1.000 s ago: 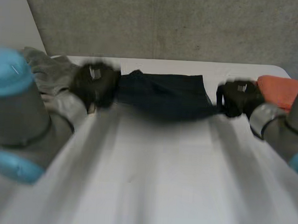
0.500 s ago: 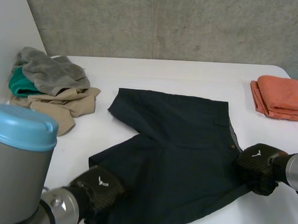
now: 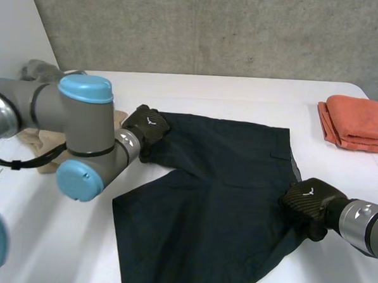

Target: Fold the laundry.

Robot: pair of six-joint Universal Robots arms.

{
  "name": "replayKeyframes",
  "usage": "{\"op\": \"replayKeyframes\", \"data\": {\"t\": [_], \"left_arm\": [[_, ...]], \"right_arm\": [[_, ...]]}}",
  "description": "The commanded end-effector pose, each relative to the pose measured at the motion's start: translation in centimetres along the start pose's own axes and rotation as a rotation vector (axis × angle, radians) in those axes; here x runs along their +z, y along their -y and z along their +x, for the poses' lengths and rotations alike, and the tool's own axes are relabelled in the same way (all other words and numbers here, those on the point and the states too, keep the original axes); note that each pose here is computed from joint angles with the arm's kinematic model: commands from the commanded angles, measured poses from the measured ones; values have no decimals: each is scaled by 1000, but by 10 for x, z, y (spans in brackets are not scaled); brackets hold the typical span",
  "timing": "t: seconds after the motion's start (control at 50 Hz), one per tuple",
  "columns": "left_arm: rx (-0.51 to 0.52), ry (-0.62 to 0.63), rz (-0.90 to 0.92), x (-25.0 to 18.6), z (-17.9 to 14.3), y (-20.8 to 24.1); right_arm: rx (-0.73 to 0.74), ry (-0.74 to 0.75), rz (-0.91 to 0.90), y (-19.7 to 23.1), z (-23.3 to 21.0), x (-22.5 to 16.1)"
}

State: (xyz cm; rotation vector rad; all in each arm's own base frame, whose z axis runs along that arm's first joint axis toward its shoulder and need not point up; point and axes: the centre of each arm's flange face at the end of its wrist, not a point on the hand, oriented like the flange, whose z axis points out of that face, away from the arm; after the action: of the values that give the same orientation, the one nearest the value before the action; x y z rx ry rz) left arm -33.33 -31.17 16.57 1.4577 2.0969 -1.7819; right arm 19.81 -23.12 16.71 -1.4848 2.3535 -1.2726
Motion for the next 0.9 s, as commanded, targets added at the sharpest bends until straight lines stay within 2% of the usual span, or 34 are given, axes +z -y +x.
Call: {"op": "replayKeyframes", "data": {"t": [0.02, 0.18, 0.34, 0.46, 0.56, 0.62, 0.76, 0.88, 0.9], "left_arm": [[-2, -66, -55, 22, 5, -11], [19, -68, -77, 39, 16, -18], [47, -19, -66, 46, 20, -15], [84, 94, -162, 19, 8, -1], [192, 87, -295, -2, 11, -14], [209, 75, -311, -3, 11, -17], [139, 109, -259, -6, -7, -1], [-10, 185, -196, -33, -38, 25], [-59, 192, -177, -43, -44, 31]], "right_arm": [[-3, -4, 7, -3, -3, 3], [1, -24, 23, -5, -4, 5], [7, -38, 33, -4, -3, 5], [7, -32, 26, -5, -5, 3], [-20, -13, 27, -2, -12, 0], [-34, -1, 23, 0, -14, -2], [-62, 14, 42, 9, -19, -4], [-34, -1, 84, 18, -18, -2], [-18, -11, 100, 21, -16, -1]]}}
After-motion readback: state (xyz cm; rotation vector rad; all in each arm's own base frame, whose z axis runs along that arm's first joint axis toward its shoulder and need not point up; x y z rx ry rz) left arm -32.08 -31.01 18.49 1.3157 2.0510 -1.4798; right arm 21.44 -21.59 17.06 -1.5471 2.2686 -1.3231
